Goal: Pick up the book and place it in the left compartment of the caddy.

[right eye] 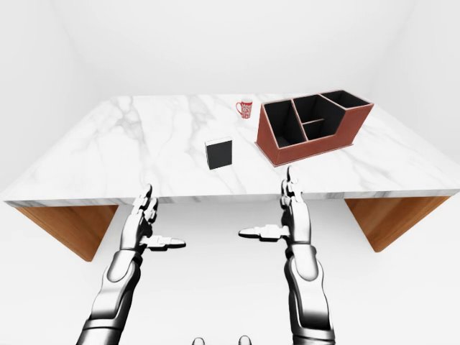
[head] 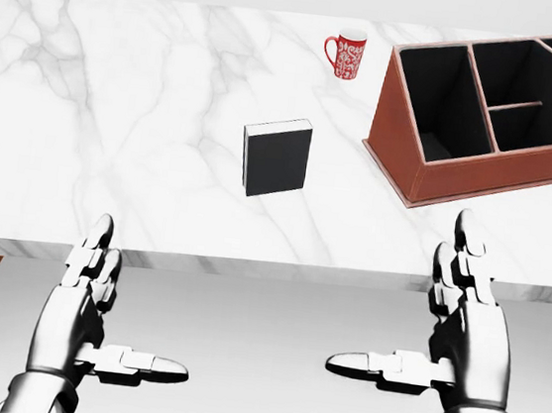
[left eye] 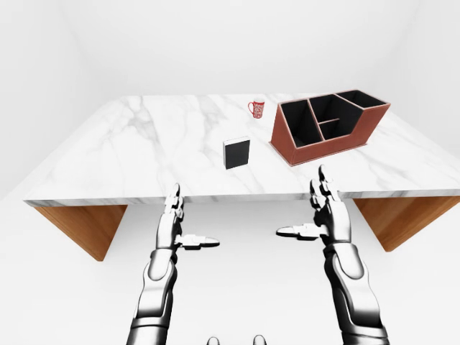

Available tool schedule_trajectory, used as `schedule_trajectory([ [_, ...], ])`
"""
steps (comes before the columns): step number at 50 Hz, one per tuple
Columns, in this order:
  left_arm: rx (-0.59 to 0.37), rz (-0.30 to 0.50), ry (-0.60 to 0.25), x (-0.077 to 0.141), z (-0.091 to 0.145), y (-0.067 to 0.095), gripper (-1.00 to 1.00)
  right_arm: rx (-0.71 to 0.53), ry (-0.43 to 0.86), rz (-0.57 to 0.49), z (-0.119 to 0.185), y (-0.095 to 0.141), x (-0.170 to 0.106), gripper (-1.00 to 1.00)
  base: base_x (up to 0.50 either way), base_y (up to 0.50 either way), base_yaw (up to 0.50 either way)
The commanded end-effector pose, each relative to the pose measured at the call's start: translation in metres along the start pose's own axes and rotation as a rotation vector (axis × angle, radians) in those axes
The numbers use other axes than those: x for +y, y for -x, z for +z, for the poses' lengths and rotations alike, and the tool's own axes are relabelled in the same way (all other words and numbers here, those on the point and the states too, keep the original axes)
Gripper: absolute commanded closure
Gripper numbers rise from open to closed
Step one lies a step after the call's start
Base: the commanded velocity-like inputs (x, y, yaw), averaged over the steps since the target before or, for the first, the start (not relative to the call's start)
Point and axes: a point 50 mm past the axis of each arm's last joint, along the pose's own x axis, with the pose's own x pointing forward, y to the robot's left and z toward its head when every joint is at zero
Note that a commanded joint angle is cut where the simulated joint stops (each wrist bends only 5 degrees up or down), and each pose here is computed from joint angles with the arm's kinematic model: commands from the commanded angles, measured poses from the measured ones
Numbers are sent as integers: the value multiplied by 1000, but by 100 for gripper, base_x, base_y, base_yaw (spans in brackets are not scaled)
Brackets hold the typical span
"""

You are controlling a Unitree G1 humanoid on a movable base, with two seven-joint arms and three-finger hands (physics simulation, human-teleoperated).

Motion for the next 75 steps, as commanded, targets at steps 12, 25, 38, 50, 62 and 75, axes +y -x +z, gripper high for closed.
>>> schedule_trajectory([
  [12, 31, -30, 1, -3, -8, 3, -100, -431, 125, -103, 107, 31, -44, -100, 0, 0, 0],
  [25, 27, -11, -24, -3, -7, 5, -100, -585, 177, -214, 144, 44, -84, -100, 0, 0, 0],
  [38, 11, -14, -30, -3, -3, 7, -100, -646, 184, -346, 162, 66, -129, -100, 0, 0, 0],
  [50, -20, -22, -37, -6, 4, 10, -100, -646, 155, -461, 168, 84, -171, -100, 0, 0, 0],
  [62, -25, -22, -39, -6, 5, 10, -100, -709, 101, -593, 186, 111, -212, -100, 0, 0, 0],
  [75, -29, -24, -44, -7, 6, 10, -100, -701, -2, -697, 183, 126, -244, -100, 0, 0, 0],
])
